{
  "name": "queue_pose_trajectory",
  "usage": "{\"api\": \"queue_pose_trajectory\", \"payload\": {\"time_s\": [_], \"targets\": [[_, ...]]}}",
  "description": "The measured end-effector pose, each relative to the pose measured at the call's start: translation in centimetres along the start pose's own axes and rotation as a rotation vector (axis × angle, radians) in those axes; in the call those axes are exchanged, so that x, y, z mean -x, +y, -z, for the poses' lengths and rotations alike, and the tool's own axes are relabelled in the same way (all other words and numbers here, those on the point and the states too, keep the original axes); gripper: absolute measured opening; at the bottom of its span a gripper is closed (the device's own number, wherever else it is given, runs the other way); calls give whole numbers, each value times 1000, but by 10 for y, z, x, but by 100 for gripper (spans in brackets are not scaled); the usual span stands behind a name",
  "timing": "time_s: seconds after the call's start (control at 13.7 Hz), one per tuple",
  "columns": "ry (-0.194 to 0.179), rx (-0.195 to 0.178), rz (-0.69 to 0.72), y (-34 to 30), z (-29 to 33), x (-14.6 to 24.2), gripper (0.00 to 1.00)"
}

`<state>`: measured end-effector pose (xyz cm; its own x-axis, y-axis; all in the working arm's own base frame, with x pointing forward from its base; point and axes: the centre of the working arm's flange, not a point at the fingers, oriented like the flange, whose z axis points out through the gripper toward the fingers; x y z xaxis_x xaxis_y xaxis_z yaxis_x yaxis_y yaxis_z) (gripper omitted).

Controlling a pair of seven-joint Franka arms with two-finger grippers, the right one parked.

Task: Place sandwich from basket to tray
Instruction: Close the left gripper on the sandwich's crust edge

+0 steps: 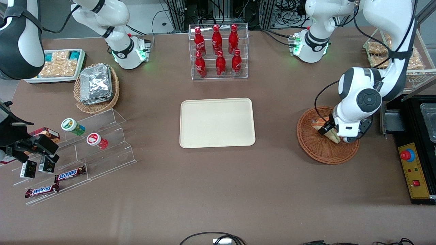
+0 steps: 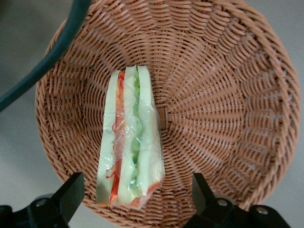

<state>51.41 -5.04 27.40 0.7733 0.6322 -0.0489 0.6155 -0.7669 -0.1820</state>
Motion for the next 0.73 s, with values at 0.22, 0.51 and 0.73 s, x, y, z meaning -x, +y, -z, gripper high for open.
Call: {"api": "queue_pose_trajectory", "payload": {"time_s": [0.22, 0.51, 0.73], "targets": [[13, -6, 8, -3, -20, 7, 100], [10, -20, 16, -5, -39, 9, 96], [10, -20, 19, -6, -40, 8, 62]]}}
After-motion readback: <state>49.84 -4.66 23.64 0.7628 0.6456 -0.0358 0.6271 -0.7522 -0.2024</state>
